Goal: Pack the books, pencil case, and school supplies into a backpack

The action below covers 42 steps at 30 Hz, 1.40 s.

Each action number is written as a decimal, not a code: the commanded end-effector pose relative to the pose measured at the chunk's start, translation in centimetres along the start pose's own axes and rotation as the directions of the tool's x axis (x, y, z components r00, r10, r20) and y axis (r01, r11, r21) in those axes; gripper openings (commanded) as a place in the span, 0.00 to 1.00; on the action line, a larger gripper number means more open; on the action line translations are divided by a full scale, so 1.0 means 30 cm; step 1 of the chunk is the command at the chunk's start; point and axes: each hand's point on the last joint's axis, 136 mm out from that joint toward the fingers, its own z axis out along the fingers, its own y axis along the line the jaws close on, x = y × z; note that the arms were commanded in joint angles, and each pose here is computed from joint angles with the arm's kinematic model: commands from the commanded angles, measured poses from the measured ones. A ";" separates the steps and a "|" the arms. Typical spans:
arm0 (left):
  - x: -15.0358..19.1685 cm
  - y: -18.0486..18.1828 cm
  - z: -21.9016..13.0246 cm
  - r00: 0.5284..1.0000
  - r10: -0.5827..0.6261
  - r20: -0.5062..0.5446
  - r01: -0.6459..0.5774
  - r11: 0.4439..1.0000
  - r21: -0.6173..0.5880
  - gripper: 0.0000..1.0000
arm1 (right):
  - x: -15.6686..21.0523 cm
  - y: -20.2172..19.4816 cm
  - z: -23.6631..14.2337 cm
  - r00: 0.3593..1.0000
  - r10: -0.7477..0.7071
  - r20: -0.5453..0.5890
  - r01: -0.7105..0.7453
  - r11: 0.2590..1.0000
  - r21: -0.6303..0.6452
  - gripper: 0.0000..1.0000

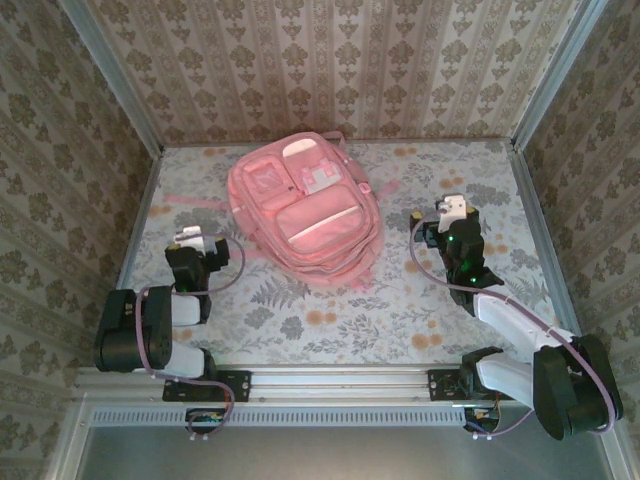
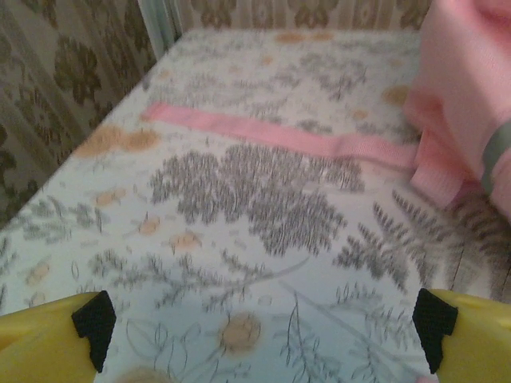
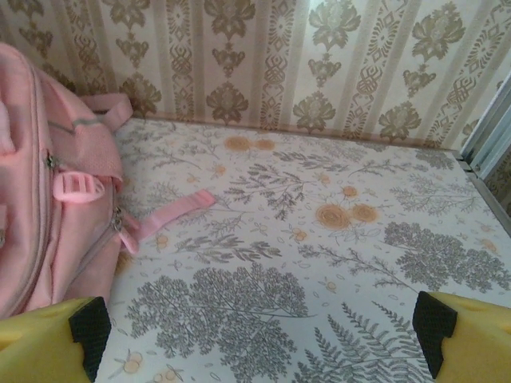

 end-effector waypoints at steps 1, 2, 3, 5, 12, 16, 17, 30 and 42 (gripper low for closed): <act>-0.097 -0.047 -0.004 0.992 0.050 0.117 -0.055 0.998 0.033 1.00 | 0.014 -0.025 -0.009 0.998 -0.061 -0.029 0.062 0.998 0.033 1.00; -0.099 -0.054 -0.002 0.991 0.063 0.117 -0.067 0.997 0.028 1.00 | 0.020 -0.042 -0.010 0.998 -0.059 -0.037 0.061 0.996 0.063 1.00; -0.099 -0.057 0.003 0.992 0.069 0.109 -0.072 0.997 0.026 1.00 | 0.021 -0.059 -0.012 0.998 -0.051 -0.039 0.054 0.994 0.091 1.00; -0.097 -0.044 0.024 0.995 0.063 0.078 -0.063 0.998 -0.001 1.00 | 0.031 -0.104 -0.019 0.999 -0.008 -0.042 0.015 0.987 0.161 1.00; -0.064 -0.045 0.070 0.996 0.058 0.064 -0.059 0.998 0.019 1.00 | 0.193 -0.184 -0.031 0.969 0.242 0.043 -0.246 0.962 0.120 1.00; -0.052 -0.050 0.108 0.998 0.052 -0.020 -0.051 0.998 0.038 1.00 | 0.176 -0.157 -0.031 0.971 0.200 0.130 -0.202 0.979 -0.001 1.00; -0.051 -0.055 0.116 0.998 0.053 -0.043 -0.051 0.998 0.045 1.00 | 0.170 -0.141 -0.012 0.977 0.177 0.123 -0.174 0.984 -0.038 1.00; -0.052 -0.075 0.124 0.996 0.079 -0.048 -0.076 0.995 0.058 1.00 | 0.270 -0.127 0.194 0.987 0.145 -0.076 -0.139 0.987 0.076 1.00; -0.052 -0.177 0.090 0.986 0.167 0.010 -0.166 0.967 0.195 1.00 | 0.243 0.001 0.136 0.999 0.049 0.015 -0.046 0.989 -0.140 1.00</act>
